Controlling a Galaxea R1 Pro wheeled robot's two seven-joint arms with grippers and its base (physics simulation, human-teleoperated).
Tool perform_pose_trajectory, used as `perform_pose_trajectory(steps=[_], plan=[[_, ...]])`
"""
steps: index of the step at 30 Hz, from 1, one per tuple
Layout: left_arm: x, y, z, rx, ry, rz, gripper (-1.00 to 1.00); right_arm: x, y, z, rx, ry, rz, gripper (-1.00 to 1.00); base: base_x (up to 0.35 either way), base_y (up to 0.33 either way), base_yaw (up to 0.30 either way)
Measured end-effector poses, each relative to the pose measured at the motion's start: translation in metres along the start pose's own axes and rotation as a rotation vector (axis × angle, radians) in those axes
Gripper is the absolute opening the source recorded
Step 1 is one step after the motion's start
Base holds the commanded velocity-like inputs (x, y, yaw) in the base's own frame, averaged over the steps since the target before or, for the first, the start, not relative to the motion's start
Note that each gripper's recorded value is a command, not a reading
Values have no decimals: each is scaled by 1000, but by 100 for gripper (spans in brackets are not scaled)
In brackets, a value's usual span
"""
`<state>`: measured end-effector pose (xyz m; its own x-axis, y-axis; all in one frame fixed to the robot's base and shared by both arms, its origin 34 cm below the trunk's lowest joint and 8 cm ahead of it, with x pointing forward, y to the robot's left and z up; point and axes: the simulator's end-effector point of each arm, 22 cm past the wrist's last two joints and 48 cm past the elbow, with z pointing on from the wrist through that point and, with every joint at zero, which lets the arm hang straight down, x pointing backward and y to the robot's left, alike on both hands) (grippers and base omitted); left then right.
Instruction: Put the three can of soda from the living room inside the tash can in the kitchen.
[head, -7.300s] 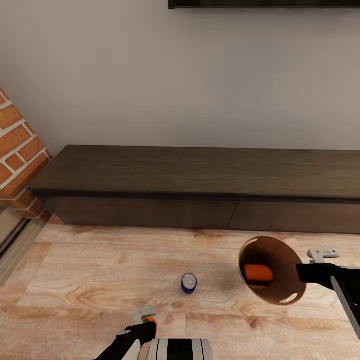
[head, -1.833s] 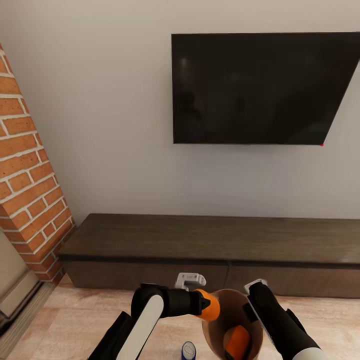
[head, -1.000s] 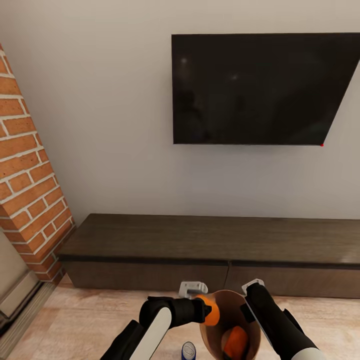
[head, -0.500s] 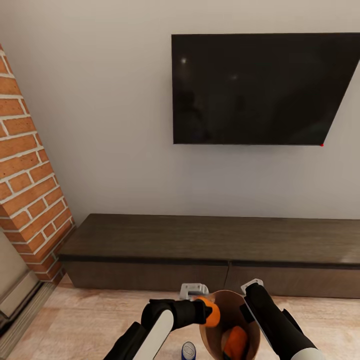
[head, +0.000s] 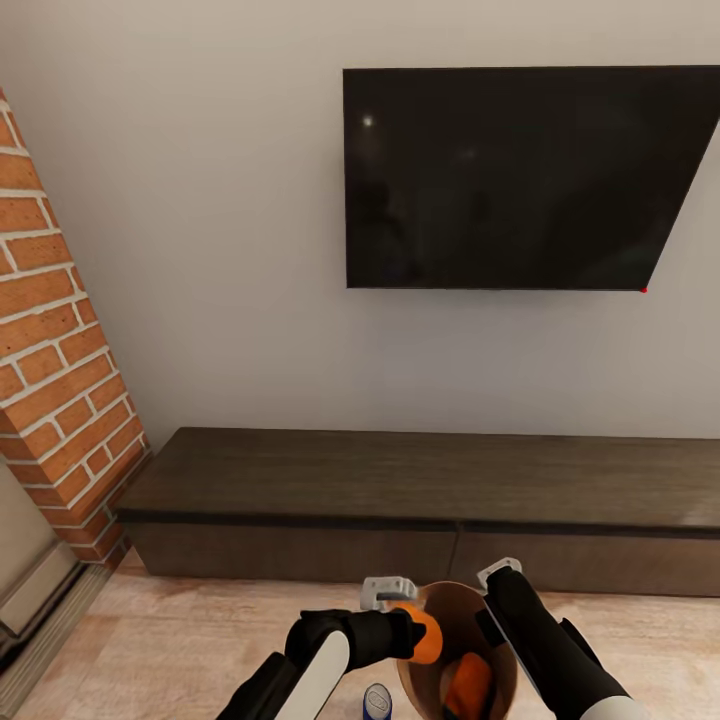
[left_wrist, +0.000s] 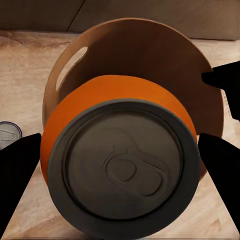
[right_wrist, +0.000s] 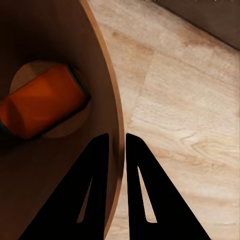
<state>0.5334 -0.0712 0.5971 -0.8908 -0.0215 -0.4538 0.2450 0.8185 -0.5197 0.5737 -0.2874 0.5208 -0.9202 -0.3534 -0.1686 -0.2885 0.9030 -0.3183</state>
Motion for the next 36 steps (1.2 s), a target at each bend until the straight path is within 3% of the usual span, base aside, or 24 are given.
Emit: perform_pose_trajectory(steps=[23, 36], plan=[[5, 12, 14, -33, -24, -17, -100, -4, 12, -3, -6, -8, -31, -100, 0, 0, 0], [8, 8, 18, -9, -26, -18, -100, -5, 14, -3, -8, -9, -32, -100, 0, 0, 0]])
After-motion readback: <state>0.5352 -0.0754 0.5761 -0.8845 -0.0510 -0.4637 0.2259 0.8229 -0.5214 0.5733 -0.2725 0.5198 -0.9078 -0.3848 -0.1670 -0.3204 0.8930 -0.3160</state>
